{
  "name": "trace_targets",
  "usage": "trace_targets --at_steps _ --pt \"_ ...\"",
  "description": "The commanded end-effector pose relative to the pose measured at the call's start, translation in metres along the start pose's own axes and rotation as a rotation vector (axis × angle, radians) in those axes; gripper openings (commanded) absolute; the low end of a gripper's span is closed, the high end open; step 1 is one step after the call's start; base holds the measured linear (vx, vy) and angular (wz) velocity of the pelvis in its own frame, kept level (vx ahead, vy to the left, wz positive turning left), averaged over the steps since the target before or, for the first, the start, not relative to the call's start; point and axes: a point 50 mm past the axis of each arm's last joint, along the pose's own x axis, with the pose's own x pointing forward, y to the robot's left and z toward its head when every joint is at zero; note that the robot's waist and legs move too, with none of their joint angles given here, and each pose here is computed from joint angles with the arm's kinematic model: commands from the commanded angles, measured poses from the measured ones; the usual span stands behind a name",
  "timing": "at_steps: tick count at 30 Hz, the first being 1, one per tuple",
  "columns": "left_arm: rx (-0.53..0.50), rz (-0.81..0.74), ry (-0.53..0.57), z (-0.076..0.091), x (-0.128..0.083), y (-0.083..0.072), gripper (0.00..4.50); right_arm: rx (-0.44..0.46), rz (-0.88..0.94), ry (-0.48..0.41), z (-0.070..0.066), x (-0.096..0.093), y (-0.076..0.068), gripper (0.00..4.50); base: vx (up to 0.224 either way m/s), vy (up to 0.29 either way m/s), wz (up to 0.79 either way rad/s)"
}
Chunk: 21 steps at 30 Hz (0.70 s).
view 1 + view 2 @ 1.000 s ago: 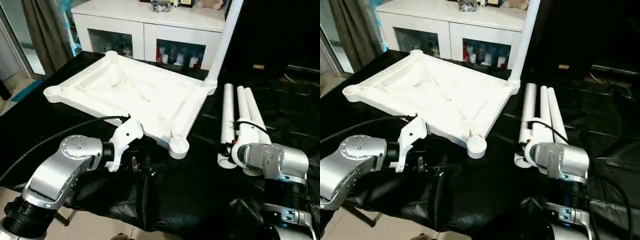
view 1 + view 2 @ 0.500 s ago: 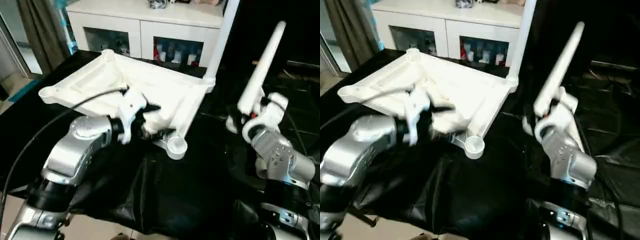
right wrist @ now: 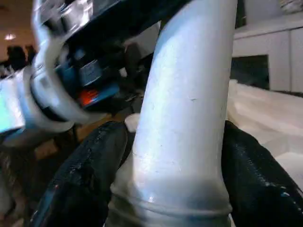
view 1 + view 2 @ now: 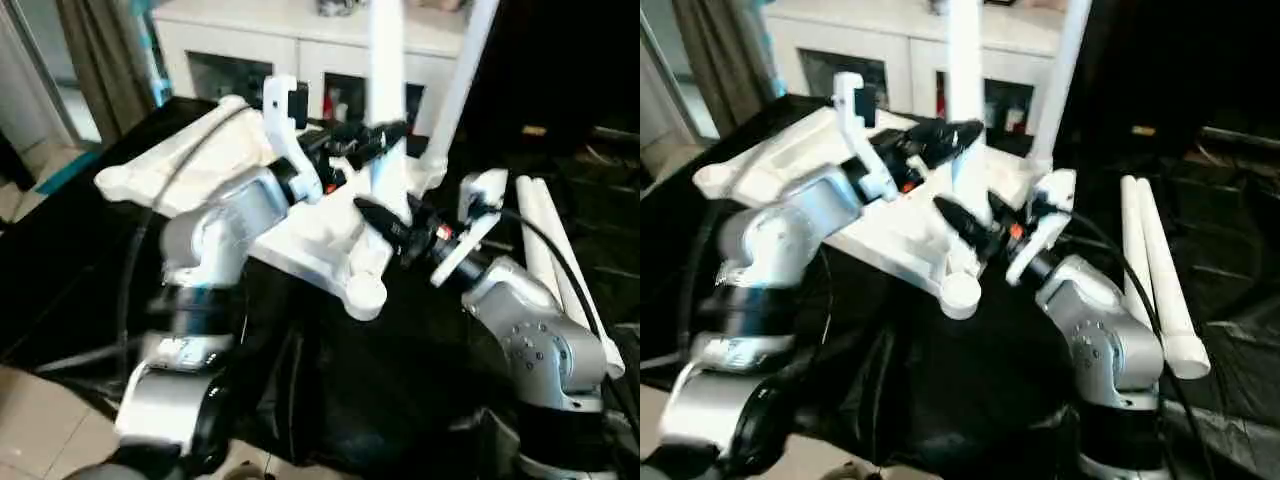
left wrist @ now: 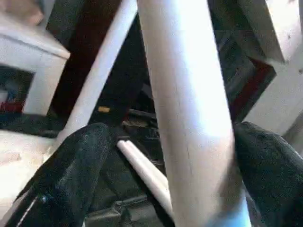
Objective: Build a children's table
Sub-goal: Pick table leg
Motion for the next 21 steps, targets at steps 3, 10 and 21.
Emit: trace_targets --at_steps 3,10,21 --pt "-0.033 -0.007 0.01 0.001 0.005 -0.006 4.5 -0.049 0.021 -0.003 0.004 0.0 0.004 2.68 0.0 0.0 0.0" --pt "-0.092 0.197 0.041 -0.008 0.002 0.008 4.14 -0.117 -0.029 0.034 0.003 0.001 -0.003 2.68 0.0 0.0 0.0" --pt "-0.085 0.244 0.021 -0.006 -0.002 0.01 3.31 -0.14 -0.029 0.042 0.002 0.005 -0.003 2.68 0.0 0.0 0.0"
